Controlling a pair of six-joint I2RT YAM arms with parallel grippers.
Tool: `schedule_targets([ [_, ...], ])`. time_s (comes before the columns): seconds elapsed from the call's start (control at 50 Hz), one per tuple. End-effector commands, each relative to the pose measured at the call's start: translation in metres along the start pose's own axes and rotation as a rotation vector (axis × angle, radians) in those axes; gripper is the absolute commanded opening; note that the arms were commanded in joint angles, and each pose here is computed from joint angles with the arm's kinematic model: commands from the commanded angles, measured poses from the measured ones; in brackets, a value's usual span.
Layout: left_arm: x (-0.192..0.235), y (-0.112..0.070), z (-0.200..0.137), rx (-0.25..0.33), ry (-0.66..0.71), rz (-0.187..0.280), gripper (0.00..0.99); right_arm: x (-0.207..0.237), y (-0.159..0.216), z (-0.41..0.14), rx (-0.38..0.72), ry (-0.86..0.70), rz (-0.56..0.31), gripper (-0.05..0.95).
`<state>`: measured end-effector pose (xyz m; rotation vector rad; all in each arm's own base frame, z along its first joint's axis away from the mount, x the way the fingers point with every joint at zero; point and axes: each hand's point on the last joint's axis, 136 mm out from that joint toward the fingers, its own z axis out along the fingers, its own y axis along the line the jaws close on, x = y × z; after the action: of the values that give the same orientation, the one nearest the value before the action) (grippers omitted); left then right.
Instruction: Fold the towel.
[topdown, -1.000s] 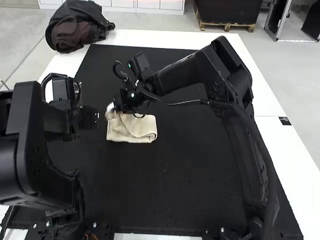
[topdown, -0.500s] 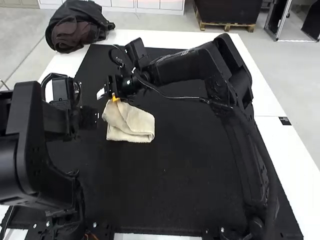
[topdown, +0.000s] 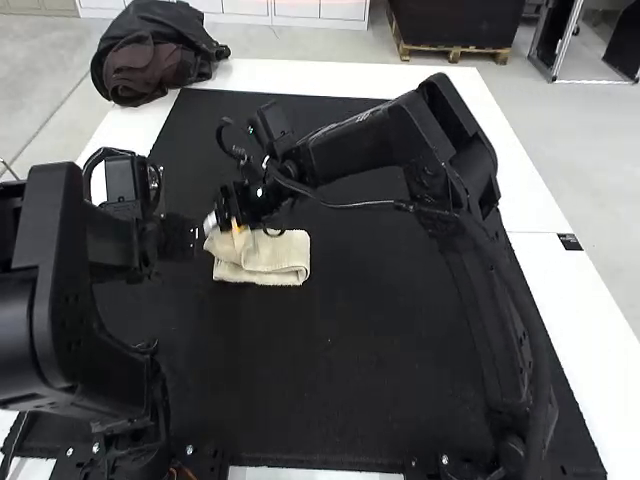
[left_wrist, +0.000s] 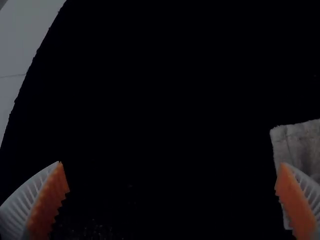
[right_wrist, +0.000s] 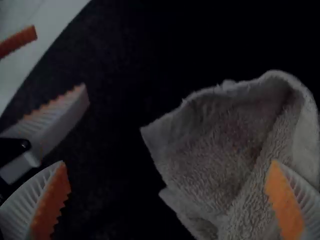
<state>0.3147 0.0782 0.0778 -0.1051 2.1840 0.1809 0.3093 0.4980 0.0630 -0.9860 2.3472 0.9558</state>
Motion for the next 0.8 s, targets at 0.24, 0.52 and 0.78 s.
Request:
schedule_targets([
  [0.24,-0.022,0.006,-0.006,-0.02,-0.066,0.004,0.967,-0.056,0.026,-0.047,-0.033,-0.08,-0.134,0.9],
  [0.52,-0.023,0.005,-0.006,-0.019,-0.069,0.005,0.967,-0.071,0.023,-0.088,-0.063,-0.057,-0.08,0.9],
  [0.78,-0.024,0.006,-0.006,-0.02,-0.075,0.005,0.967,-0.054,-0.04,-0.112,0.029,-0.031,0.009,0.32],
])
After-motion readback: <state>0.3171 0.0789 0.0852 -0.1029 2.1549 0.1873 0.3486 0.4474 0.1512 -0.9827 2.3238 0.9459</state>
